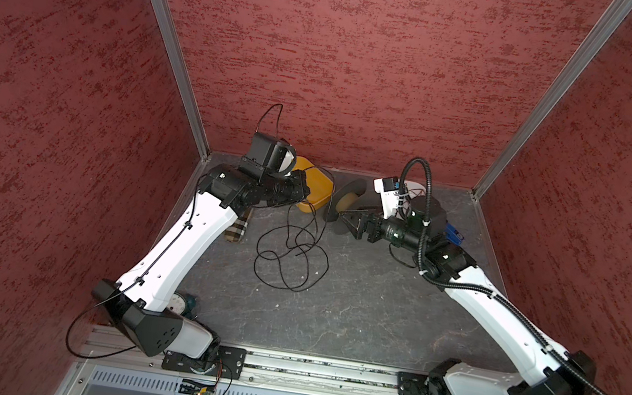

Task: Wrap the cables

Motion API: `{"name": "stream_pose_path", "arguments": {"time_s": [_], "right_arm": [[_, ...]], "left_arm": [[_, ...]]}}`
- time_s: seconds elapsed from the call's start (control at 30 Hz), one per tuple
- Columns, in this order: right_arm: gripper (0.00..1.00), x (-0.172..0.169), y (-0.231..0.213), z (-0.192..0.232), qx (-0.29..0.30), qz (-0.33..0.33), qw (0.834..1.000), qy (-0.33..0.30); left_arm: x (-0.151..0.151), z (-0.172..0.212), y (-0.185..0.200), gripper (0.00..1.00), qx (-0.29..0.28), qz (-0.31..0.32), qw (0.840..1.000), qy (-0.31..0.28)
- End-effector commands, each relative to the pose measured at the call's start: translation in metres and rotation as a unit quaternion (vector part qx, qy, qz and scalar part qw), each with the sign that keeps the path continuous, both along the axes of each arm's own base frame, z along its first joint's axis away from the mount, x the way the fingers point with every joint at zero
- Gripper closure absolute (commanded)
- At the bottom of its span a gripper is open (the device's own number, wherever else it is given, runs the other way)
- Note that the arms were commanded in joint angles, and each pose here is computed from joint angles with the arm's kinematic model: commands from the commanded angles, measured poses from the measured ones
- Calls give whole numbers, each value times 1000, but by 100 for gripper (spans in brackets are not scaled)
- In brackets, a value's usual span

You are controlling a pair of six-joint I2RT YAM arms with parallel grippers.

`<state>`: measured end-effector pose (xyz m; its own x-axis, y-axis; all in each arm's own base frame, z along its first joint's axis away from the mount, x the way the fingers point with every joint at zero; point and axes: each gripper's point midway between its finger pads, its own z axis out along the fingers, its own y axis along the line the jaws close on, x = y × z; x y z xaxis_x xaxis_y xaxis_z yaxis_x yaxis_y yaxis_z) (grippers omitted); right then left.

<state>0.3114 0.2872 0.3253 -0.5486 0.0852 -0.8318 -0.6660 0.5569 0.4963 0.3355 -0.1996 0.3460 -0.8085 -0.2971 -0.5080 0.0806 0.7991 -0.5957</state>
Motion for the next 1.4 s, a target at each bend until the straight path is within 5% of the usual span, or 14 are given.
{"name": "stream_pose_path", "arguments": {"time_s": [0.0,0.47,0.93,1.37], "right_arm": [[10,1,16,-2,13,31,999,-11],[24,10,68,-35,41,66,996,50],[98,5,49,-19,33,35,998,43],[100,-1,-6,-12,-26,2,998,63]], "left_arm": [[0,8,-3,100,-10,-10,1000,-9],[-5,13,-5,100,-38,-6,999,-6],[-5,1,10,100,-11,-5,1000,-7],[16,-33,12,100,11,20,999,-24]]}}
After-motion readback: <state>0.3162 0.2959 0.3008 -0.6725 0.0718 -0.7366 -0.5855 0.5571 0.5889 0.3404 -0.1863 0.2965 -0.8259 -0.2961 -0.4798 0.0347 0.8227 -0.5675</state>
